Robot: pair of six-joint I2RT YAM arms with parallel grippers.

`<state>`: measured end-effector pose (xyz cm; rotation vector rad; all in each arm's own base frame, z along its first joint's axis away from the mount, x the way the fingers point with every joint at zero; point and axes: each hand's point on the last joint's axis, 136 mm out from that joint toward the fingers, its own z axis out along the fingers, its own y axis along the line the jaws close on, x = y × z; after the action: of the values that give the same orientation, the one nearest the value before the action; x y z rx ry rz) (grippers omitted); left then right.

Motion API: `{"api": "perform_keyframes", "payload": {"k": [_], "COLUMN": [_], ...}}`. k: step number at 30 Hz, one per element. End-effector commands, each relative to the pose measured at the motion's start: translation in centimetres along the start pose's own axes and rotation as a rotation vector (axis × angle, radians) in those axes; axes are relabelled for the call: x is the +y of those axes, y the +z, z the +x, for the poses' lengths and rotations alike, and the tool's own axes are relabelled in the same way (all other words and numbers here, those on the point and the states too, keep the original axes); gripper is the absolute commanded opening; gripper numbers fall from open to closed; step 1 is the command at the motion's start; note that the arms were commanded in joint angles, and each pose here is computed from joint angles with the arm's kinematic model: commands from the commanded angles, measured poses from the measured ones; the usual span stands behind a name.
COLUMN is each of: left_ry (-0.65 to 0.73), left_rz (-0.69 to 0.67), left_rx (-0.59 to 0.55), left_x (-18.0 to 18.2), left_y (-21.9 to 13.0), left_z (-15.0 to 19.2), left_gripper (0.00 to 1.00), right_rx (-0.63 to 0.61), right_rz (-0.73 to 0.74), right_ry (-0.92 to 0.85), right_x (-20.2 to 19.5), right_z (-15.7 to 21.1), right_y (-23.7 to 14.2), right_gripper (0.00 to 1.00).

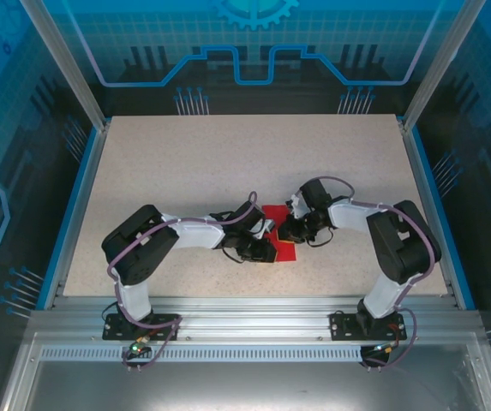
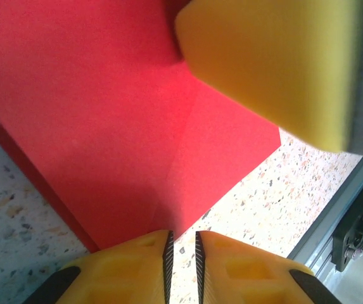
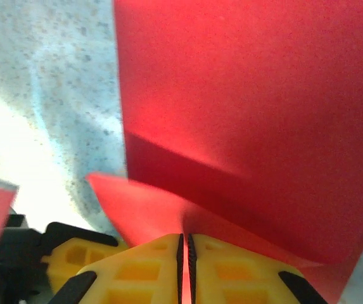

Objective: Fold a paper plane with a square sheet of paper (fold left side to right side)
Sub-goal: Fold the triangle a second time at the center of the table.

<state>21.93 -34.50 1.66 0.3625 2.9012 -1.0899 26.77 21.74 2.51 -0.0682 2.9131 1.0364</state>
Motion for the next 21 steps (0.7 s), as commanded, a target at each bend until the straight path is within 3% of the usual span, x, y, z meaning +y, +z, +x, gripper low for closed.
{"api": "perform_keyframes", "payload": {"k": [1, 13, 21], "left_ry": [-0.056, -0.057, -0.051], "left_rz": [-0.045, -0.043, -0.040], "left_rx": [0.065, 0.063, 0.057], "left_x": [1.7, 1.7, 1.5], "left_y": [1.0, 0.9, 0.9], "left_z": [1.9, 1.9, 1.7], "left_gripper": [0.19, 0.17, 0.17], "right_rx": [-0.017, 0.022, 0.043], "right_rz": [-0.021, -0.051, 0.021], "right_ry": [-0.037, -0.045, -0.015], "right_x": [1.0, 2.0, 0.4], "right_z": [-0.1, 1.4, 0.7], "right_y": [-1.4, -0.5, 1.3], "right_gripper": [0.13, 0.10, 0.09]}}
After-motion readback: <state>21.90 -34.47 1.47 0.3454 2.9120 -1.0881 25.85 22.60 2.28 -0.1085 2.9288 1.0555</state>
